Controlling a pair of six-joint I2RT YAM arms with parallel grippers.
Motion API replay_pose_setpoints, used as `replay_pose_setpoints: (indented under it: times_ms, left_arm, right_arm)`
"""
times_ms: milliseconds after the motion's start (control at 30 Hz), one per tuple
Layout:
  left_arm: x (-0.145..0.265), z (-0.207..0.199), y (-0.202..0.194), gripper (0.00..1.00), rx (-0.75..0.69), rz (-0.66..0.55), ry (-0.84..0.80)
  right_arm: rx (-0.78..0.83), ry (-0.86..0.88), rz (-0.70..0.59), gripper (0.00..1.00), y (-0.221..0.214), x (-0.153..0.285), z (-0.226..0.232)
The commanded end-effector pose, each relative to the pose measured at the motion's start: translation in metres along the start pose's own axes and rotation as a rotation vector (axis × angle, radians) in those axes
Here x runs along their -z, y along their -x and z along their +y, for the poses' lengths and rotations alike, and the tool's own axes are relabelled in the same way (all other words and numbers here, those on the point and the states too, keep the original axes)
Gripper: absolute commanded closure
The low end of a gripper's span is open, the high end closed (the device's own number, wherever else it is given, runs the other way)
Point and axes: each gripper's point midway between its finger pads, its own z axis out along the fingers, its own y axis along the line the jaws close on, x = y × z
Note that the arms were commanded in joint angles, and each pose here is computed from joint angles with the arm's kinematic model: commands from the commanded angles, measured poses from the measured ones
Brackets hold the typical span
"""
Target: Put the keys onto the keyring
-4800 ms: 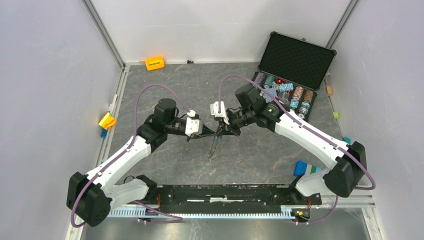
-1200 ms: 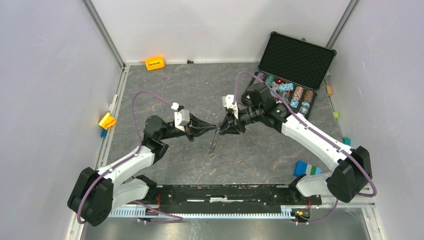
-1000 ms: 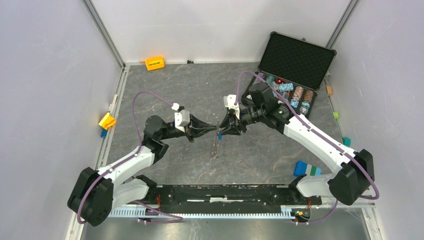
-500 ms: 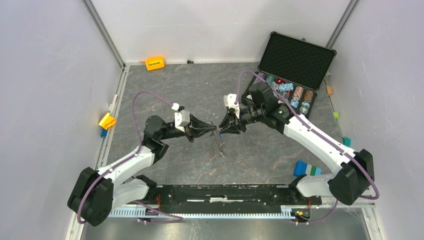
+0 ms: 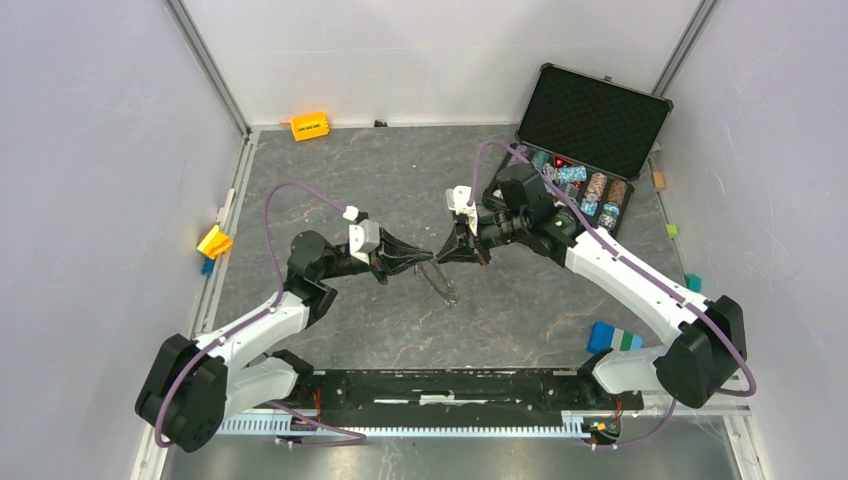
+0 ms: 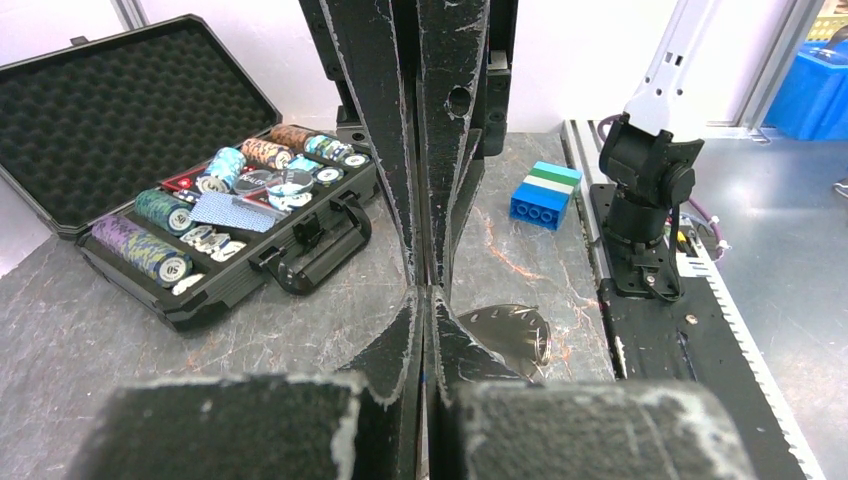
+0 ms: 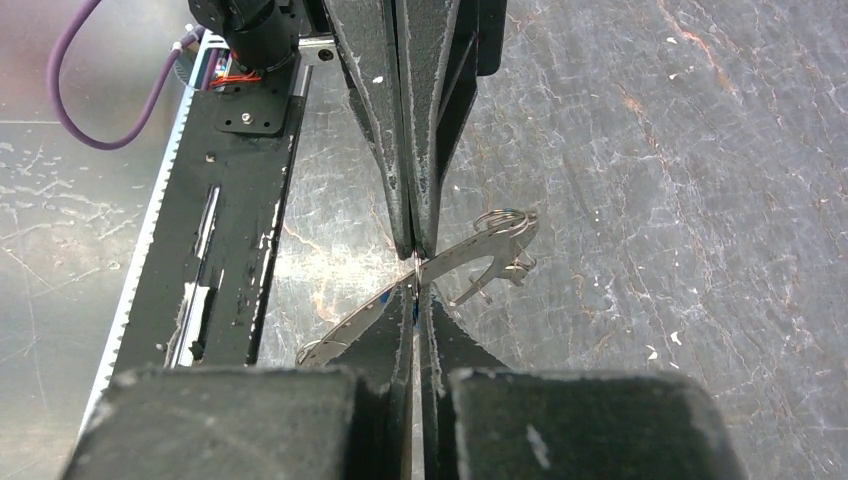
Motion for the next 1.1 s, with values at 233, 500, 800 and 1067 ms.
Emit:
replay_pose_setpoints:
  times_ms: [233, 500, 800, 1067]
  left_arm:
    - [0.003, 0.000, -0.015, 0.86, -0.144, 0.165, -0.088]
    - [0.008, 0.014, -0.023, 0.58, -0.211, 0.319, -0.094]
    - [0.008, 0.022, -0.019, 0.48, -0.301, 0.325, -0.081]
    - [0.009, 0.019, -0.021, 0.53, -0.368, 0.278, -0.079]
  right_arm:
    - [0.126, -0.156, 0.066, 1.00, 0.026, 0.016, -0.019]
    - [0.144, -0.180, 0.220, 1.00, 0.019, 0.006, -0.021]
    - [0.173, -0.200, 0.351, 1.00, 0.017, 0.004, -0.025]
    - [0.172, -0.199, 0.420, 1.00, 0.013, 0.005, -0.027]
